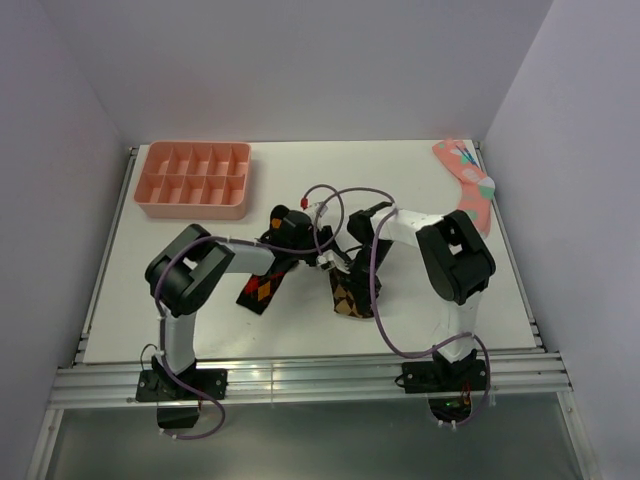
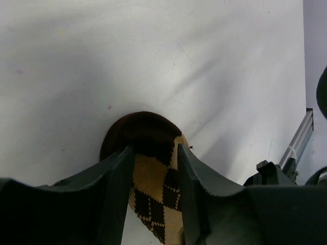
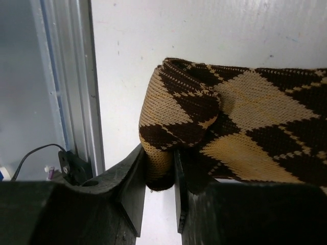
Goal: Roll the socks
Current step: Roll the sock at the center of the board.
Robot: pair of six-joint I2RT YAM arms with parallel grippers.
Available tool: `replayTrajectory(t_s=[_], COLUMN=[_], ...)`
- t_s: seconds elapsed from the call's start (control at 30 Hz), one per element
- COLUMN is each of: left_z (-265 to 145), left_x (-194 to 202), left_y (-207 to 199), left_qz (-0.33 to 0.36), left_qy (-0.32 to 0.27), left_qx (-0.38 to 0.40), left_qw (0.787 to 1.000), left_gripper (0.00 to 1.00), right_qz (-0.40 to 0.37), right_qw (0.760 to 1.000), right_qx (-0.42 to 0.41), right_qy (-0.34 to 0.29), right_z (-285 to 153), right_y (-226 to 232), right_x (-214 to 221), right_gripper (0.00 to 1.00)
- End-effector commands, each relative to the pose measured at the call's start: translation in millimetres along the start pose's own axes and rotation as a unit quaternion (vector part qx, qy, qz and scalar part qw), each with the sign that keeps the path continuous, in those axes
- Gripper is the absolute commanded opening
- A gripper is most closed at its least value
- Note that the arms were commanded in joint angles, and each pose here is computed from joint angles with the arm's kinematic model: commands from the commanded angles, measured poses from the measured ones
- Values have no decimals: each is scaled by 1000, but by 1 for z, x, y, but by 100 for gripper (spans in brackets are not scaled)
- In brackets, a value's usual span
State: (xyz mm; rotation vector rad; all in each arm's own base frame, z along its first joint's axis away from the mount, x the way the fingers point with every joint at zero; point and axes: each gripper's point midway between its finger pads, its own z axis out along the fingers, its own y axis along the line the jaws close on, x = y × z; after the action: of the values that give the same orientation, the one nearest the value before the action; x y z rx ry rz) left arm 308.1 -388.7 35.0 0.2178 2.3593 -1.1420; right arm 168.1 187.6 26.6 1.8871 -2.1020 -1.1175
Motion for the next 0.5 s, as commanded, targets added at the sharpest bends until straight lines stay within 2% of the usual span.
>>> replayTrajectory(t_s=[0.0,0.27,0.4,0.47], left_z=[-20,-48,-63,-74], left_x=[-23,-45,-35,-39], left_y=[-20,-33,-21,-31], left_qz=[47,64,52,60], left_qy=[-58,-118,-134,-151], left_qx=[20,38,29,48], left_qw=[997,990,989,986], left_gripper=[47,52,52,51], right_qz=[71,79,79,79], right_qw=[997,997,997,997], right_qx=[-4,-8,-9,-9], right_qy=[11,3,-3,-2], right_z=[-2,-2,-4,-4], right_y=[-5,-9,-8,-8], right_x=[14,14,14,15], right_gripper=[8,8,8,8])
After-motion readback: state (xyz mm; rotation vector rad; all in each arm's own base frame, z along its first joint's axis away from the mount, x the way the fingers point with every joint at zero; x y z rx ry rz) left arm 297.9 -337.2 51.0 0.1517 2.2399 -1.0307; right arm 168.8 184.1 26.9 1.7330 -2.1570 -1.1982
